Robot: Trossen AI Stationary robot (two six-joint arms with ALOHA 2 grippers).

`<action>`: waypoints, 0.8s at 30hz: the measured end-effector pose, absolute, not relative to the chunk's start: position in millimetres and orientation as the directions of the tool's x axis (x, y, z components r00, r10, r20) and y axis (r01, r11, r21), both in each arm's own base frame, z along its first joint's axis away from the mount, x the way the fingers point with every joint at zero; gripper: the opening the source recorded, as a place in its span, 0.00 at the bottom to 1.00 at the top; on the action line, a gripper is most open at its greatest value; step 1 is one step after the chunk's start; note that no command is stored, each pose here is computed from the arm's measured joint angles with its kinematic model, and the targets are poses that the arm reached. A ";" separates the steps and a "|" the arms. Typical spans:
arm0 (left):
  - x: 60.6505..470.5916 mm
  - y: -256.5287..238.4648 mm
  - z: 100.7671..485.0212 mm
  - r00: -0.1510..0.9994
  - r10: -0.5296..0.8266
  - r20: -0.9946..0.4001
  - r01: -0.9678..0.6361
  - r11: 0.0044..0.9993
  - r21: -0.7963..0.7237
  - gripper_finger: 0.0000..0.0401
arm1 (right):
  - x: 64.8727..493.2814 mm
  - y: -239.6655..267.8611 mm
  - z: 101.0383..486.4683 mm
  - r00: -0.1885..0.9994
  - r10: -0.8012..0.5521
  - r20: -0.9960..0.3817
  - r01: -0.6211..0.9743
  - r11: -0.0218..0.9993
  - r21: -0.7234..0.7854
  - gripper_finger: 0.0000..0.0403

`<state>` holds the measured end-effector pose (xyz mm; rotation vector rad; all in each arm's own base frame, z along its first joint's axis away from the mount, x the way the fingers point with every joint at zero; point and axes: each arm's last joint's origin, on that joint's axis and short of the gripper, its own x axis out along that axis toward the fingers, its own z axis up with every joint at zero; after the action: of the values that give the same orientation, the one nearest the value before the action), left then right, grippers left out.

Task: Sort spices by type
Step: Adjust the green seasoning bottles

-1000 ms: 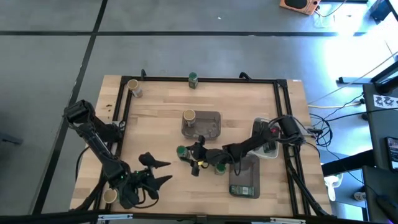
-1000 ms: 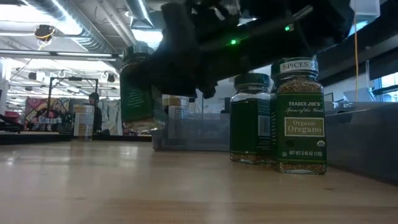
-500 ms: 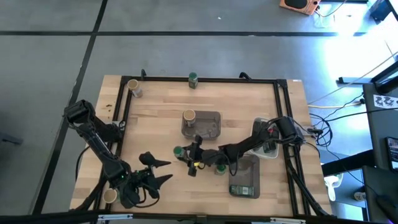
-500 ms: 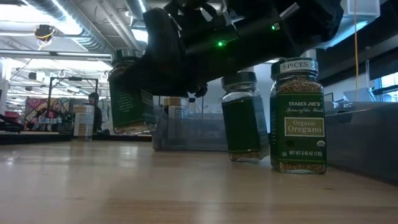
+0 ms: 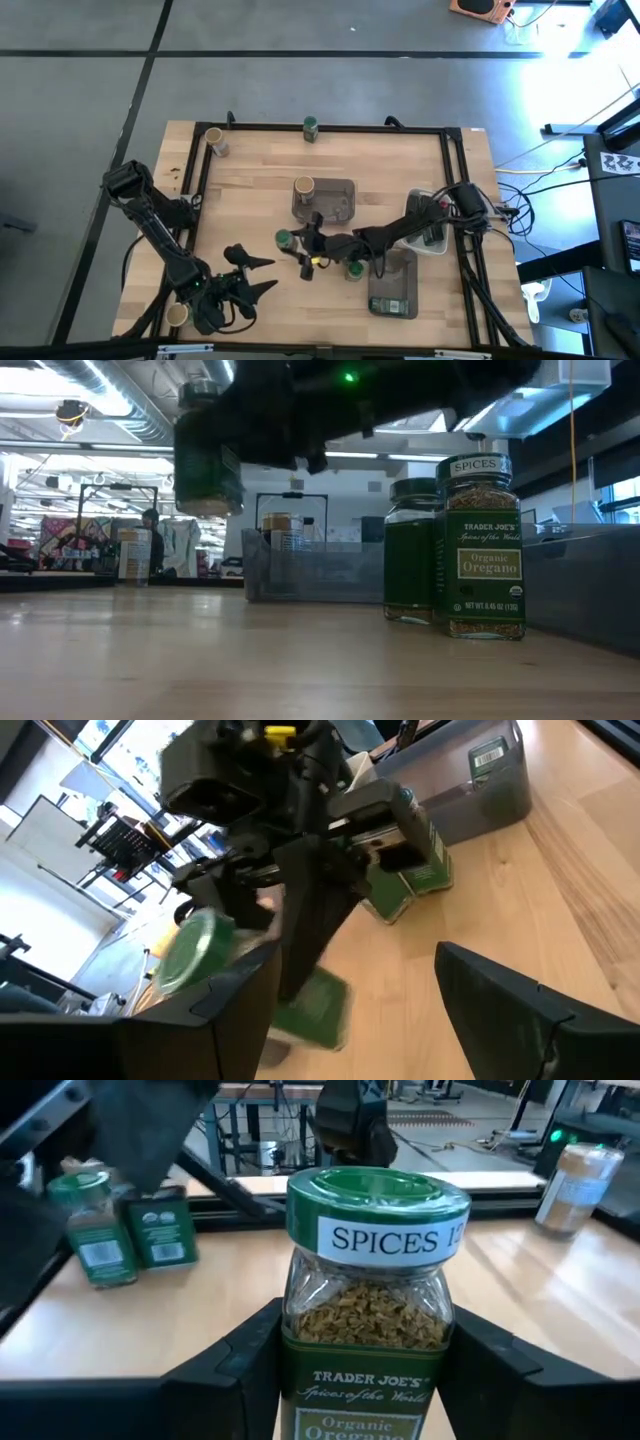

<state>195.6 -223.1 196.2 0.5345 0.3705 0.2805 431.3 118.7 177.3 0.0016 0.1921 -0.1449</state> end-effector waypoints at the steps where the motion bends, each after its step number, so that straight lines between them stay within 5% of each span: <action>1: 195.8 -223.0 196.3 0.896 0.353 -0.268 -0.163 0.825 0.541 0.65 | 434.5 116.9 179.3 0.970 -0.145 -0.194 0.144 0.989 -0.022 0.52; 8: 195.7 -222.3 195.8 0.895 0.356 -0.270 -0.163 0.823 0.544 0.65 | 450.8 87.2 164.2 0.953 -0.123 -0.277 0.086 0.986 -0.142 0.51; 24: 194.3 -220.7 193.8 0.889 0.363 -0.279 -0.163 0.820 0.548 0.65 | 460.4 71.1 126.8 0.946 -0.009 -0.324 -0.019 0.997 -0.081 0.52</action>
<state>194.3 -220.7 193.8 0.5413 0.3863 0.2879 460.4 71.1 126.8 -0.0833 0.3306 0.0052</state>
